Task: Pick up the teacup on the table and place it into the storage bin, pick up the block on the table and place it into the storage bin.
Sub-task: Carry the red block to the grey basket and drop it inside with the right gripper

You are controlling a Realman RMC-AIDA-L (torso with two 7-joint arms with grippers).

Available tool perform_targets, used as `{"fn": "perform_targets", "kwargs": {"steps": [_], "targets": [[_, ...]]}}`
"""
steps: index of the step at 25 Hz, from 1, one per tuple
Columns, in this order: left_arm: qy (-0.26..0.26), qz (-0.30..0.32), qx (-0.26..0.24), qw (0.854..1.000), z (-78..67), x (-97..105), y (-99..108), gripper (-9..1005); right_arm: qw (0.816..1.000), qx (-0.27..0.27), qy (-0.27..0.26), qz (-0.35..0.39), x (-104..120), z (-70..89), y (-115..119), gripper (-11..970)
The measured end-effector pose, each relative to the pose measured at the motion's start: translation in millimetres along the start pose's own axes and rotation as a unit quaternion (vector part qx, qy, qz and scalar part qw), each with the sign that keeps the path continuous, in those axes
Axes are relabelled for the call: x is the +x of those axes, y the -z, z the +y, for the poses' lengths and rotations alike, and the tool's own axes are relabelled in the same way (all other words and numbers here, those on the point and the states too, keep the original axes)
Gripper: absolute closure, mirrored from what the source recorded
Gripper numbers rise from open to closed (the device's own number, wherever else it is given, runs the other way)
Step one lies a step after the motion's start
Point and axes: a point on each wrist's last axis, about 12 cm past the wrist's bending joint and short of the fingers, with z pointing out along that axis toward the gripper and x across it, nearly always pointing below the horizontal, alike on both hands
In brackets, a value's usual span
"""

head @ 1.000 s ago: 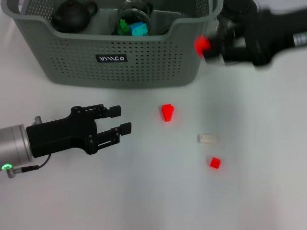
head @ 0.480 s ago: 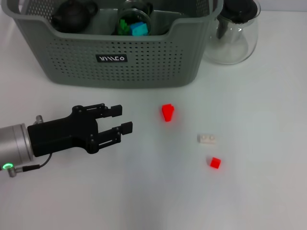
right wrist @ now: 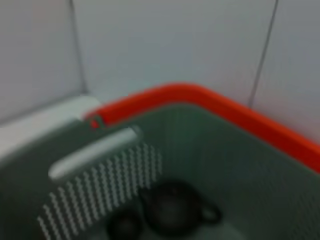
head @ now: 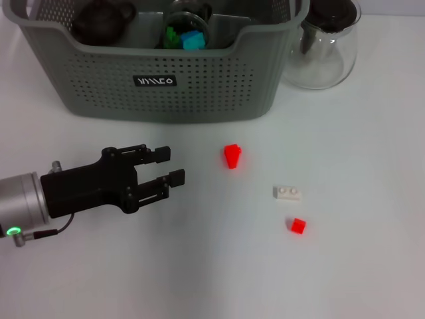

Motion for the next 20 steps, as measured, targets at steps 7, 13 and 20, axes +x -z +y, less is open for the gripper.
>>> {"fn": "perform_targets", "kwargs": {"steps": [7,13,20], "targets": [[0.003,0.0,0.0,1.0,-0.4,1.1,-0.6,456,0.999,0.012,-0.006,0.044,10.7,3.5,-9.4,764],[0.007,0.001,-0.003,1.0,-1.1,3.7,0.6,456,0.998,0.012,-0.007,0.061,22.5,1.3,-12.5,764],[0.008,0.001,-0.004,1.0,-1.2,4.1,0.5,456,0.998,0.013,-0.009,0.064,26.6,-0.4,-13.1,763]]}}
